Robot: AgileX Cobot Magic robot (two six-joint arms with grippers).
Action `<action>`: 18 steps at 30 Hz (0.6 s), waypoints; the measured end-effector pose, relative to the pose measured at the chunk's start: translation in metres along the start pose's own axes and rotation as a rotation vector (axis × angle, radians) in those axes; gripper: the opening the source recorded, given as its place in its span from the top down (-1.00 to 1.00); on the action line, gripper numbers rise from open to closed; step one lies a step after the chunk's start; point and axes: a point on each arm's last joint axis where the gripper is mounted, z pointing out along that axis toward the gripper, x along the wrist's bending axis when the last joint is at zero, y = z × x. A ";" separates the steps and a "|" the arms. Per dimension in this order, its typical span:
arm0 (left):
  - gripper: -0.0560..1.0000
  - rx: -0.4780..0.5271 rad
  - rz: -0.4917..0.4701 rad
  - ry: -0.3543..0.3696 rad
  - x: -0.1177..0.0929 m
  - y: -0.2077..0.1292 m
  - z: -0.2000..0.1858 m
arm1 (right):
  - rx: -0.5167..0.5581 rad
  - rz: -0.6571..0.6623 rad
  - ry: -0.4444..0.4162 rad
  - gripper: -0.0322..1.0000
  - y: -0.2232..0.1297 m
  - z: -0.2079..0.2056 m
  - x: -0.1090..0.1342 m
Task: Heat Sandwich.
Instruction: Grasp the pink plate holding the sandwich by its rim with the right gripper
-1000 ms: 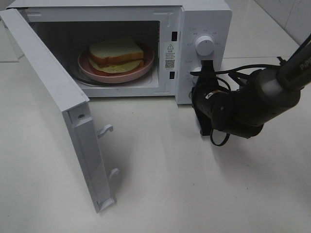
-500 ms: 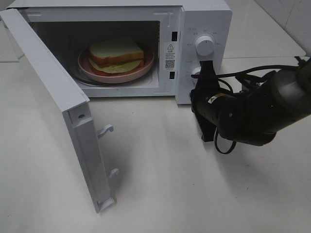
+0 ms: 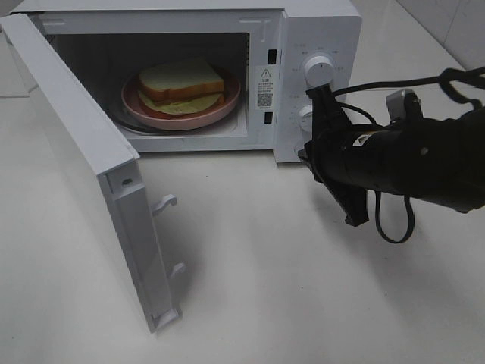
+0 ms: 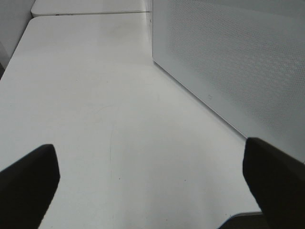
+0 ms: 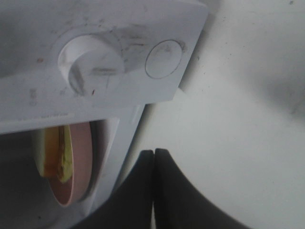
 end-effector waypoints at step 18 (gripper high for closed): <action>-0.94 0.000 0.000 0.000 0.000 0.000 0.000 | 0.375 -0.703 -0.140 0.91 -0.019 -0.036 0.016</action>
